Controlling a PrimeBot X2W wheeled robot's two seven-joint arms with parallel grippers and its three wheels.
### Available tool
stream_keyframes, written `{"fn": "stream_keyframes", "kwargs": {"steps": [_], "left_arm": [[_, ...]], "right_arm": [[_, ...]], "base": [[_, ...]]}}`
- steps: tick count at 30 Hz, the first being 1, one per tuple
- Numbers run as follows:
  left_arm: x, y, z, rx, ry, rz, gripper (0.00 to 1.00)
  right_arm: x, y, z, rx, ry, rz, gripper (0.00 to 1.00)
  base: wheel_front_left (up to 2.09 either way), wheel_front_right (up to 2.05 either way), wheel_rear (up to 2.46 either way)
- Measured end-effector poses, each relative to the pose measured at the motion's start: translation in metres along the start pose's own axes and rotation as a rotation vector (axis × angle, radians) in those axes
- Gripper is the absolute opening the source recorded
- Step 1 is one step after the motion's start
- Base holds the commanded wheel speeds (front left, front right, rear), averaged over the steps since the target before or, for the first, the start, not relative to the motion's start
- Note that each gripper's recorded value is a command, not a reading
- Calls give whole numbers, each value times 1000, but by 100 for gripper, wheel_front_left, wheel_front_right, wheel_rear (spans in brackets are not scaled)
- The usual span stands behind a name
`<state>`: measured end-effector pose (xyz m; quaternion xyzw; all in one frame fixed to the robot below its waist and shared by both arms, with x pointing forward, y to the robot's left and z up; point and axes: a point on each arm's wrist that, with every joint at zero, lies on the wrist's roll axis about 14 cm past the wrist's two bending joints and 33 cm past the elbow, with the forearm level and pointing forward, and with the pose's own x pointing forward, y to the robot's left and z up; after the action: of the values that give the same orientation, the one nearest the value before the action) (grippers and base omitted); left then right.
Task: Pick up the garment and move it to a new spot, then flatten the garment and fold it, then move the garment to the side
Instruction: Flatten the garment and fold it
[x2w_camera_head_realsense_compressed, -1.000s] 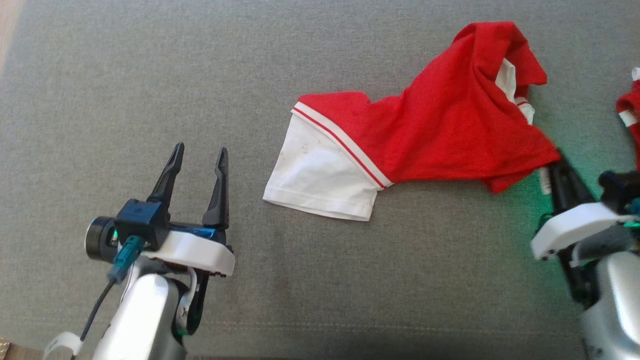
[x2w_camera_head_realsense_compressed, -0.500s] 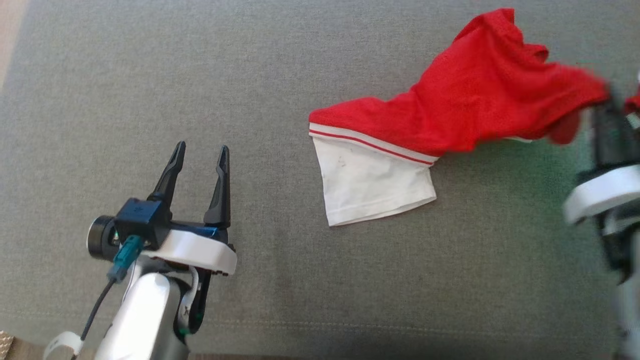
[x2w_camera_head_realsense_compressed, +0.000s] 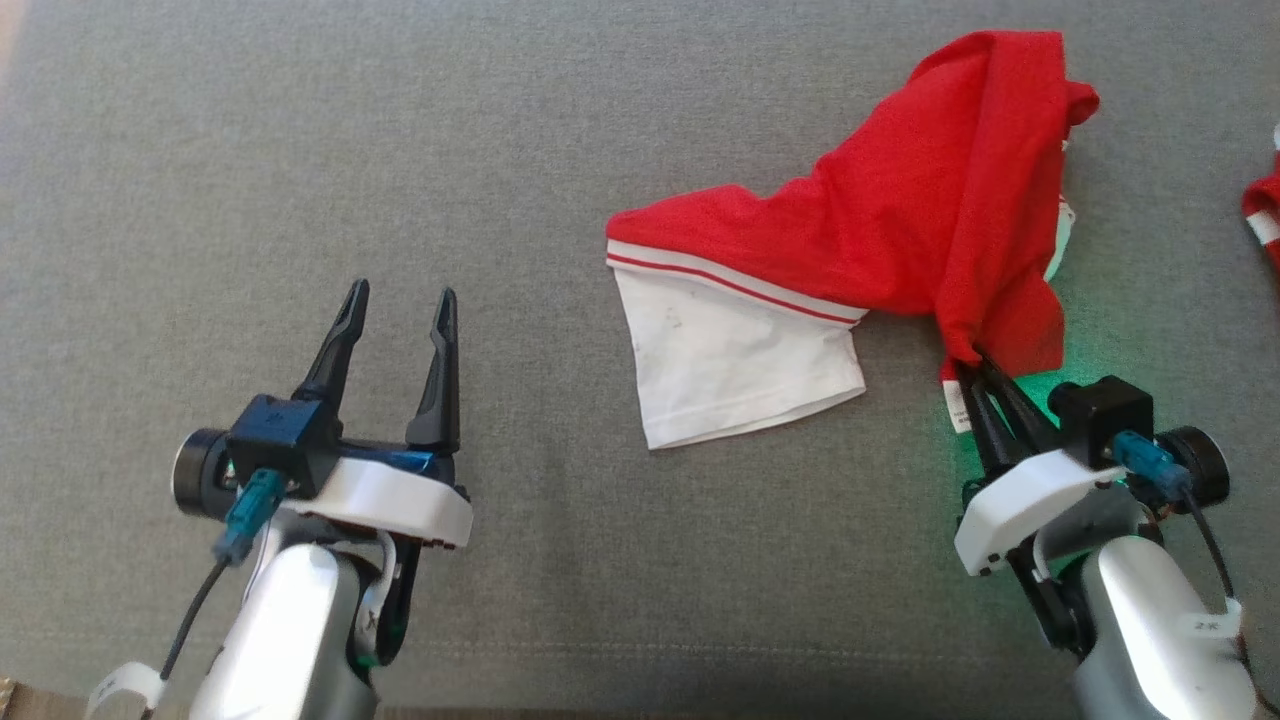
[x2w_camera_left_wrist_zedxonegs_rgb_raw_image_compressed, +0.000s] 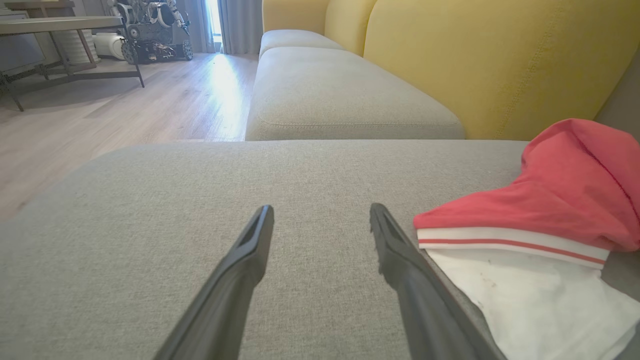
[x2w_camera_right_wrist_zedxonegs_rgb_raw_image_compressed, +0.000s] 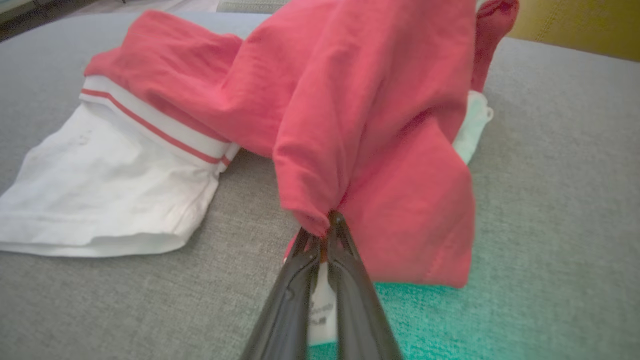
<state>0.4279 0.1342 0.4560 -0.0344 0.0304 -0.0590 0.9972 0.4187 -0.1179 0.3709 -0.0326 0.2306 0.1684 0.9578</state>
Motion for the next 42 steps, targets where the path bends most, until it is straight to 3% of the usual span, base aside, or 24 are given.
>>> {"fn": "stream_keyframes", "kwargs": {"steps": [14, 22, 30, 42], "left_arm": [[-2, -5, 23, 16, -61, -18, 100], [-23, -5, 25, 34, -60, -4, 100], [-46, -5, 24, 40, -55, 8, 100], [-49, -6, 27, 47, -58, 1, 100]], "right_arm": [[-32, -10, 79, 105, -308, -71, 100], [-73, -29, 87, 129, -354, -159, 100], [-106, -27, 62, 160, -294, -199, 100], [-111, -23, 62, 188, -293, -198, 100]], "base": [[0, 0, 0], [0, 0, 0], [0, 0, 0], [0, 0, 0]]}}
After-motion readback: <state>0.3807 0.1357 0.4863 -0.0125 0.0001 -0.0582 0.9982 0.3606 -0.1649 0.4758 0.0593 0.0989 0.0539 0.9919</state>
